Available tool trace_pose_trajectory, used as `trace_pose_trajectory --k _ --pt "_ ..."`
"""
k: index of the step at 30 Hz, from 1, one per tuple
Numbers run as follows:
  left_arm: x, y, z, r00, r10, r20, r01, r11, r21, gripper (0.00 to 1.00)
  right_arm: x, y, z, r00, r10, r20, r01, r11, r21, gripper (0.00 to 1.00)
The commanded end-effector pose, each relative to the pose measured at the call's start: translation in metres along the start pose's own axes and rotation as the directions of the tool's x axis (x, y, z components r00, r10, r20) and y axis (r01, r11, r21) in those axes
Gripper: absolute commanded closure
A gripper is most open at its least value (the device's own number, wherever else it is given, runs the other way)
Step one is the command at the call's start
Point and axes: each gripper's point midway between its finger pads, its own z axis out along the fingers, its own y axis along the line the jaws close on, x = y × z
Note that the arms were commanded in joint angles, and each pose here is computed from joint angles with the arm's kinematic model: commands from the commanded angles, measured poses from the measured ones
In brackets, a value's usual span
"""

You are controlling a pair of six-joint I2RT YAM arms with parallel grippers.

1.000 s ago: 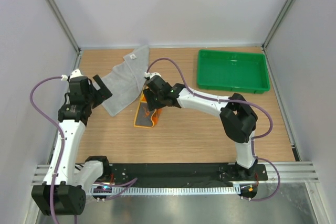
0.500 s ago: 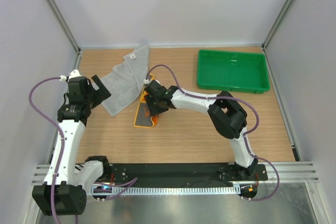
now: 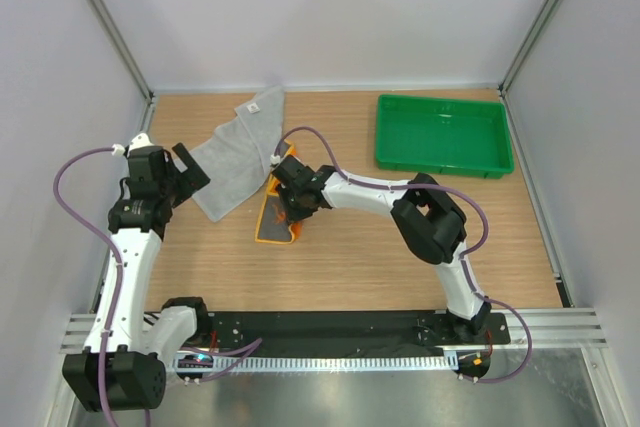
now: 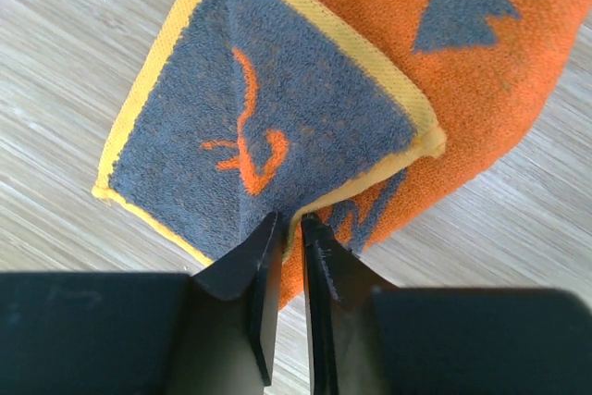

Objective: Roll the towels
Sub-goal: Move the towel to the center of the board

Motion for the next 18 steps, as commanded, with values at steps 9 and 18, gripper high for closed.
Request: trace_pose_trajectory --k 9,18 --pt "-0.013 -0.006 -0.005 1.0 -0.018 0.024 0.017 0.999 0.046 0.03 -0.035 0.013 -0.06 0.993 -0.032 0.111 0.034 0.999 -0.016 0.99" --pt "-0.01 -0.021 -0.009 0.999 -0.001 0.035 -0.003 0.994 0.113 0.05 0.0 -0.06 -0.226 0.944 0.038 0.329 -0.091 0.985 0.146 0.99"
